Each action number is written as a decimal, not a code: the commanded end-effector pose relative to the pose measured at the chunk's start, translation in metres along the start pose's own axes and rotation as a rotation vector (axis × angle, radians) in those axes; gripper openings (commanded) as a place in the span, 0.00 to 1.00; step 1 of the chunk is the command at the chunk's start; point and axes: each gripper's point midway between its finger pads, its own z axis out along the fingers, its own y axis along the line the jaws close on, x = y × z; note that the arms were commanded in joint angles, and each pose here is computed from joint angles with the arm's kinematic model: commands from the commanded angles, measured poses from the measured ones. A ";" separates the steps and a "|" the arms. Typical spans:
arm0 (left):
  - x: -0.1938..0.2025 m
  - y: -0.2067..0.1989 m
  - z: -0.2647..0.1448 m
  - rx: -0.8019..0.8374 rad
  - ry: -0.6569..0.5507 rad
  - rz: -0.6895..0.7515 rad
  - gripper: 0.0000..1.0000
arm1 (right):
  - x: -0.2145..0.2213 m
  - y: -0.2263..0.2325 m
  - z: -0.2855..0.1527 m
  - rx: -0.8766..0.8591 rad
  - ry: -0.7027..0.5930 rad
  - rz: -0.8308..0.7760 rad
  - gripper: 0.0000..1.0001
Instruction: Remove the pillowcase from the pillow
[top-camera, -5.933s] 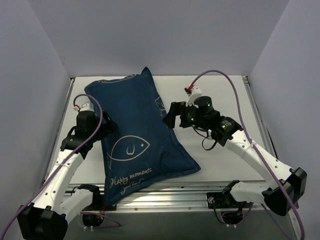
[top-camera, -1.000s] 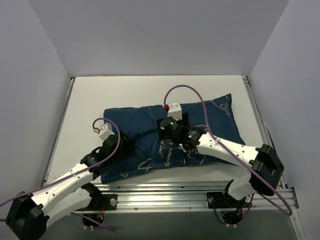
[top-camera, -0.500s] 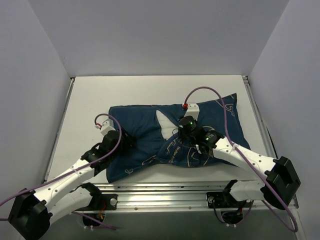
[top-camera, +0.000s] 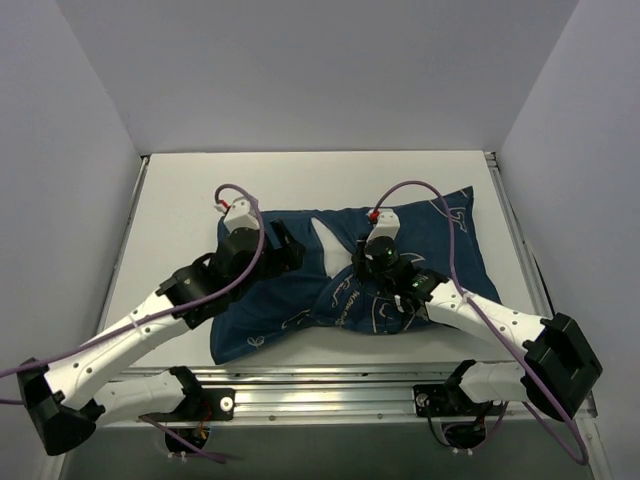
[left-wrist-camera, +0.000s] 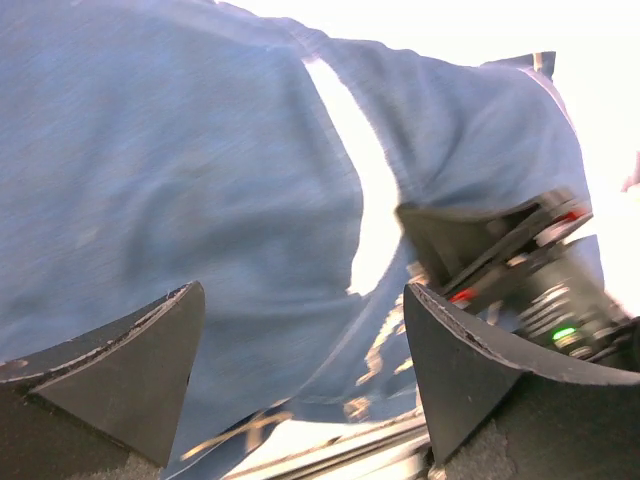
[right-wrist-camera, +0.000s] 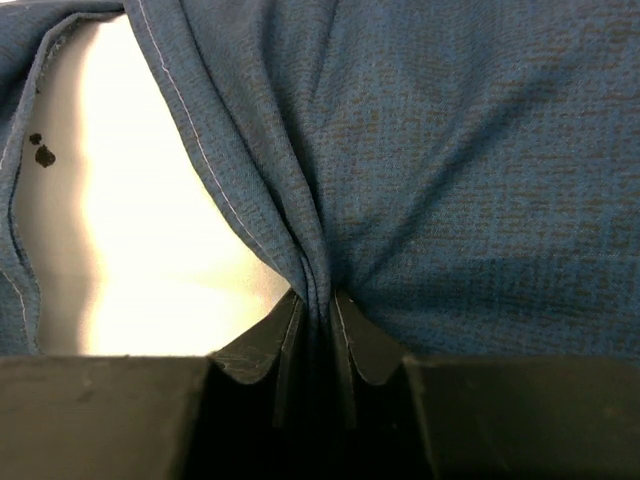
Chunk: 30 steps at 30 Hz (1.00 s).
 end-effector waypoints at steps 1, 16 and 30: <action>-0.005 -0.014 0.025 -0.067 -0.025 0.054 0.89 | 0.049 -0.001 0.004 -0.032 0.142 -0.003 0.10; 0.026 0.014 0.087 -0.418 -0.007 0.217 0.73 | 0.065 -0.023 0.012 0.065 0.155 -0.007 0.06; 0.034 0.151 0.011 -0.640 0.010 0.090 0.28 | 0.069 -0.079 0.015 0.220 0.189 0.089 0.00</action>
